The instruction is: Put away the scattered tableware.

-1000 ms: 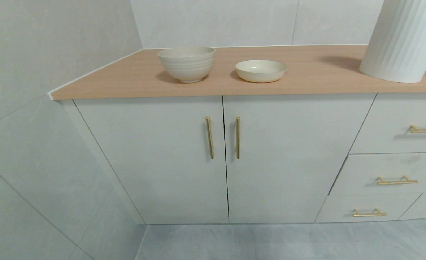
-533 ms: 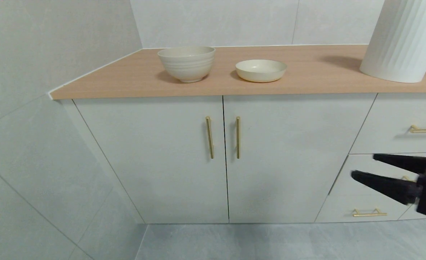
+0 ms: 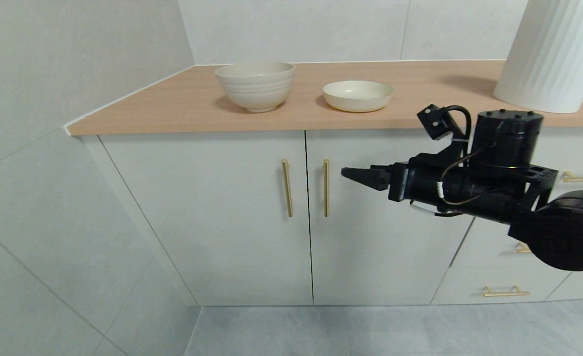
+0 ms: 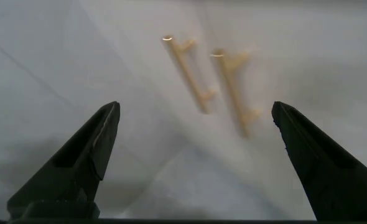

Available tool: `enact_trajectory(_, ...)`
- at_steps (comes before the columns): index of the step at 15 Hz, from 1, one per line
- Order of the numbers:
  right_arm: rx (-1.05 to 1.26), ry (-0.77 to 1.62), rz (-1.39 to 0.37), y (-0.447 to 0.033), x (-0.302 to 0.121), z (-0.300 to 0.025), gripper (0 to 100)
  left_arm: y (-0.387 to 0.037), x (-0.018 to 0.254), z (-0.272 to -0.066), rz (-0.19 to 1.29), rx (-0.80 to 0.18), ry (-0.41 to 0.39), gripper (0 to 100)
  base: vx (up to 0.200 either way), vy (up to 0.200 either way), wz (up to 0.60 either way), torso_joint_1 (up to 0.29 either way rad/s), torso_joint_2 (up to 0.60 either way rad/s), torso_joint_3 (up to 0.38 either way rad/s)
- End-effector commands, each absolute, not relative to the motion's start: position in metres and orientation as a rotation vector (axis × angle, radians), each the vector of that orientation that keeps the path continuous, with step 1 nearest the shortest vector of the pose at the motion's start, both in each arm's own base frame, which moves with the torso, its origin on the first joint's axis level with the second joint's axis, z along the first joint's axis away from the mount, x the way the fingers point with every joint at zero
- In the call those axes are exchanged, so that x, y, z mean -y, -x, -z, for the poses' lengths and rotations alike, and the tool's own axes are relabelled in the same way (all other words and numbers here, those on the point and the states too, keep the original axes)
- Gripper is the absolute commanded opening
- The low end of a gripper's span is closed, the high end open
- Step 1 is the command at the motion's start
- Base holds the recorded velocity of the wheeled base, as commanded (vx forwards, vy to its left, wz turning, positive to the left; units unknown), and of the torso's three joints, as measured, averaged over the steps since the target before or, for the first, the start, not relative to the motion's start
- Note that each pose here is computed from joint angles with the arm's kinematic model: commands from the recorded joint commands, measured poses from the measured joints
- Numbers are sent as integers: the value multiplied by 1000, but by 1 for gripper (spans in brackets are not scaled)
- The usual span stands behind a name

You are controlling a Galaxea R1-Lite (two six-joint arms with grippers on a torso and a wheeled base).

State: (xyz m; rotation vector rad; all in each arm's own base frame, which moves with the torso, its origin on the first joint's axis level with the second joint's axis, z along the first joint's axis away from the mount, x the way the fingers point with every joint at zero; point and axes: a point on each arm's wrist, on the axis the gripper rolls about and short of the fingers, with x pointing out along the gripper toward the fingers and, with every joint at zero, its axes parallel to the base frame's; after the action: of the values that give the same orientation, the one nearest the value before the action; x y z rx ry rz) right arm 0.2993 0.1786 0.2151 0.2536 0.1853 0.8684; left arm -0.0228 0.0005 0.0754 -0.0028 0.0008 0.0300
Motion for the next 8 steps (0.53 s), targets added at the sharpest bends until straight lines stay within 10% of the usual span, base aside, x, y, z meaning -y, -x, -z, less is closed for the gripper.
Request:
enact_trajectory(1, -256, -254, -888, -315, -200, -189, 100, 23, 0, -75, -31, 0, 3, 100, 0, 0, 0, 0, 0, 0)
enact_trajectory(8, -293, -349, -900, -329, -219, -179, 100, 23, 0, -76, -31, -1, 3, 100, 0, 0, 0, 0, 0, 0)
